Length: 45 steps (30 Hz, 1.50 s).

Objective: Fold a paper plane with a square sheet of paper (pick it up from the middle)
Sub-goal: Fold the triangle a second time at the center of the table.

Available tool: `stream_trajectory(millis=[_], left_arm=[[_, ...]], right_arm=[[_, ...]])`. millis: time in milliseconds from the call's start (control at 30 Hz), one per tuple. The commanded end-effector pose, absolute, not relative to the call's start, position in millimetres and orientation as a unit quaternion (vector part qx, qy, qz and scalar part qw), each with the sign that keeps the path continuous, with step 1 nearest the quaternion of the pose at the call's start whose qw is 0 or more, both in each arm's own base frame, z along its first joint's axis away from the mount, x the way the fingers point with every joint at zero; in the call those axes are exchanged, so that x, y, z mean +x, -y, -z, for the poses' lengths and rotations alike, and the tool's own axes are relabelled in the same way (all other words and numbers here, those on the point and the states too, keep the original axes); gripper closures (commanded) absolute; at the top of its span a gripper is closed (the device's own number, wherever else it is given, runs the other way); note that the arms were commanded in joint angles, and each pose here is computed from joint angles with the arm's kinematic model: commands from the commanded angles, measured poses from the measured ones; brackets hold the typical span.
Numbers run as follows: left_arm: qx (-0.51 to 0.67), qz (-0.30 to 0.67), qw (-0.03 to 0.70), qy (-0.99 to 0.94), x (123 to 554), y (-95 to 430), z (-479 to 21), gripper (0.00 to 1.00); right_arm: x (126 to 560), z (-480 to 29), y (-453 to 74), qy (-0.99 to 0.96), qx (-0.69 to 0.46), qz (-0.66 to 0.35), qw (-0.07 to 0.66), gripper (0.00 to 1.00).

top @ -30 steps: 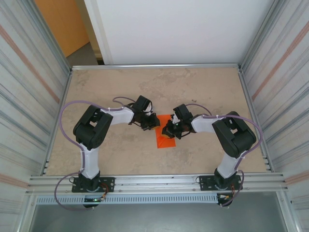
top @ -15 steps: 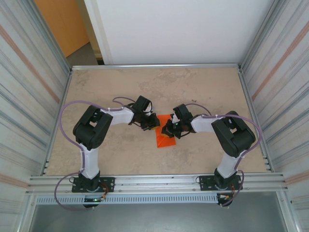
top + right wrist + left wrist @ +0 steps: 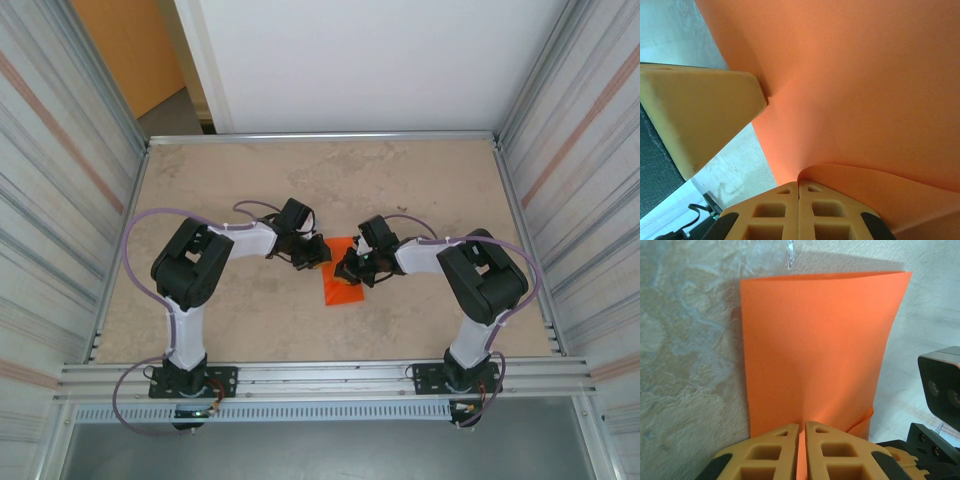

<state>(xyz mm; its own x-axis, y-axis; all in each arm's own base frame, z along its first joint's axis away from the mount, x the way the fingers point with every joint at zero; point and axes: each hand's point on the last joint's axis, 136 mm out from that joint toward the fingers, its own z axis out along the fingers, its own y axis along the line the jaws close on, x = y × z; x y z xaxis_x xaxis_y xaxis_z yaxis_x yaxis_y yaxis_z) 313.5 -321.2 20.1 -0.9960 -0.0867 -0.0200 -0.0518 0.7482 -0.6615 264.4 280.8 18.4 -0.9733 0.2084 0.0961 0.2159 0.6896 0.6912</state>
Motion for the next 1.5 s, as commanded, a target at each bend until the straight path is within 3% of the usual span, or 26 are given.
stream_trajectory(millis=[0,700,1000,1467], left_arm=[[-0.046,0.326,-0.003,-0.944,295.2,310.9,-6.8,0.86],[-0.041,0.332,0.006,-0.942,298.2,312.3,-18.1,0.86],[-0.044,0.349,0.064,-0.934,319.4,302.6,-69.4,0.81],[-0.085,0.336,0.112,-0.931,309.8,262.1,-84.1,0.74]], right_arm=[[261.6,-7.0,-277.3,0.924,-0.129,0.359,0.012,0.98],[256.2,2.8,-272.8,0.93,-0.132,0.342,0.024,0.96],[254.0,7.2,-271.7,0.932,-0.133,0.336,0.031,0.82],[251.0,10.2,-269.7,0.94,-0.116,0.32,0.029,0.58]])
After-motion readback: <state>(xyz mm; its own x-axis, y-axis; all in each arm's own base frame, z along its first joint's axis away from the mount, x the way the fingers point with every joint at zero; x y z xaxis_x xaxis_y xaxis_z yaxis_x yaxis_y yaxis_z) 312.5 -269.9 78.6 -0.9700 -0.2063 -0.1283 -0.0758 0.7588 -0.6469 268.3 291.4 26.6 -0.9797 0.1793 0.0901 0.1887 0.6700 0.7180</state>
